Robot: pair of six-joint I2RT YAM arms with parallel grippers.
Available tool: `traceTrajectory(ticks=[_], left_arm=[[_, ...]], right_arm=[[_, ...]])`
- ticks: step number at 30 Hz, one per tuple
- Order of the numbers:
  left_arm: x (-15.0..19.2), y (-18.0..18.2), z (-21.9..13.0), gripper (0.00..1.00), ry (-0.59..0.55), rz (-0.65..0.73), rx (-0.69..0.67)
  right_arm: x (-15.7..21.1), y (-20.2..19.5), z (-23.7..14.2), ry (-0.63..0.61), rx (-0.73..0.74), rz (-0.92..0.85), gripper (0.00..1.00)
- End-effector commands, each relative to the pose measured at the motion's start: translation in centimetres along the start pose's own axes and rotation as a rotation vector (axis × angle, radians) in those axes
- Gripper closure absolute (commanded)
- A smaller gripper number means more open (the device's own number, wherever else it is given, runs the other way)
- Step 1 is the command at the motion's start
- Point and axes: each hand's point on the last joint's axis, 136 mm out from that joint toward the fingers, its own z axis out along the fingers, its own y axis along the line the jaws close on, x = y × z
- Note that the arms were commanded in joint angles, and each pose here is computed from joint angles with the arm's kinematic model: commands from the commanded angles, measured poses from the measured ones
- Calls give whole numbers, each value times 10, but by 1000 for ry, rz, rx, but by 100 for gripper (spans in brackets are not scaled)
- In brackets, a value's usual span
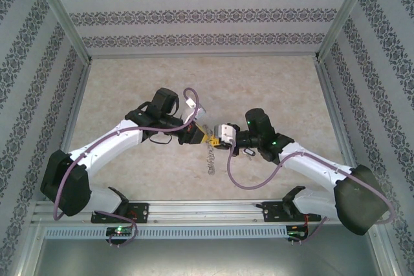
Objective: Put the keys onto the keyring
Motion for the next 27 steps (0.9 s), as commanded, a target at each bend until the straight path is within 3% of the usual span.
traceTrajectory(ticks=[1,10,17,20,23,27], left_arm=[[-6,-7,0,81,-14,0,48],[2,7,-3,67,-26,-65,-29],[19,9,-12,64,3,24,-101],[36,-1,-23,63,82,220,-110],[39,-23,-36,45,95,480,-72],[43,-21,-38,37,128,771,-93]], right_arm=[[-8,-9,1,-3,12,9,100],[-6,-13,-1,-37,-6,52,100],[-7,-11,-4,-75,-91,120,100],[-5,-8,-3,-68,-123,132,100],[-6,-9,-4,-66,-130,133,100],[-11,-7,-4,-76,-176,138,100]])
